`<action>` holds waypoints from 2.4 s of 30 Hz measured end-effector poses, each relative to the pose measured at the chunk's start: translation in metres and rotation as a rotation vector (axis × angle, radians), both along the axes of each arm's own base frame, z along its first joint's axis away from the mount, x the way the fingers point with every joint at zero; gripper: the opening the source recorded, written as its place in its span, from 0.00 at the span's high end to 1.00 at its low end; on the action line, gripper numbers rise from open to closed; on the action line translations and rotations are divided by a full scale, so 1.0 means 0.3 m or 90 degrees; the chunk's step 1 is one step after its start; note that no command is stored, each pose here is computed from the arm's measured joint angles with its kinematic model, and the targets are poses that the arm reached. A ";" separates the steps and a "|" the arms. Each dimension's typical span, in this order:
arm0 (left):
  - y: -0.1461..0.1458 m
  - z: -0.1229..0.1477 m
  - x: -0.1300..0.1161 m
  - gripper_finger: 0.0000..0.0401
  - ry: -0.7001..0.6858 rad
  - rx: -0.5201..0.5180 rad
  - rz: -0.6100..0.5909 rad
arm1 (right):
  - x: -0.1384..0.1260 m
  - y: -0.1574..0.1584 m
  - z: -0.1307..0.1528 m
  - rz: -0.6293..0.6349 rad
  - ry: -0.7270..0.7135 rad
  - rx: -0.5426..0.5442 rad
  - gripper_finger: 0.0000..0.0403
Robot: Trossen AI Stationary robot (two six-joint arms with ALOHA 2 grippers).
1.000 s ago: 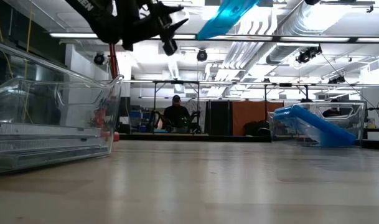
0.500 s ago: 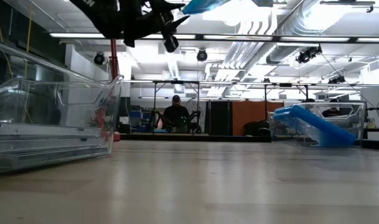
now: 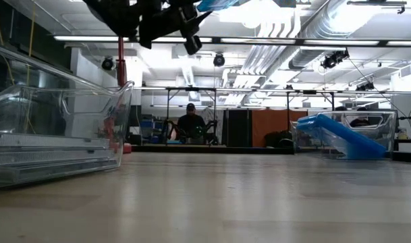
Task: Pick & place jewel cases by type
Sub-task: Put the blue cd case into the top transparent bin
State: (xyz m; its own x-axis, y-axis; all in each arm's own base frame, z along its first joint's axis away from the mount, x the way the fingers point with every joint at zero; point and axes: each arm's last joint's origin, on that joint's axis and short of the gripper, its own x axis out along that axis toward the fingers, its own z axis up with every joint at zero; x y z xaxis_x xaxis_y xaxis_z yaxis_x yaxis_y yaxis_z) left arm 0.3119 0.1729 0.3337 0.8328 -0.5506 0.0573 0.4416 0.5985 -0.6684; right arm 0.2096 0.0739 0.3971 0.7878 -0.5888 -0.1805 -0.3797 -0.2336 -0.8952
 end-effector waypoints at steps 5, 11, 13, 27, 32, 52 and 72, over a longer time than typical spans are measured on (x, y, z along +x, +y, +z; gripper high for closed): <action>-0.038 0.001 0.024 0.67 -0.006 0.002 0.000 | 0.003 0.002 0.008 0.003 -0.012 0.001 0.97; -0.037 0.001 0.026 0.67 -0.007 0.000 0.014 | -0.002 0.019 0.013 0.017 -0.021 0.003 0.97; -0.038 0.001 0.026 0.67 -0.005 -0.002 0.014 | -0.003 0.021 0.013 0.020 -0.020 0.003 0.97; -0.127 -0.003 0.070 0.67 -0.006 0.002 -0.017 | -0.002 0.020 0.013 0.015 -0.032 0.019 0.97; -0.125 -0.003 0.071 0.71 -0.010 0.005 -0.004 | -0.003 0.018 0.013 0.000 -0.046 0.032 0.97; -0.127 0.004 0.078 0.90 -0.055 0.059 0.049 | -0.010 -0.005 0.063 -0.160 -0.229 0.115 0.76; -0.196 -0.008 0.121 0.91 -0.067 0.085 0.125 | -0.165 -0.213 0.266 -0.349 -0.737 0.385 0.73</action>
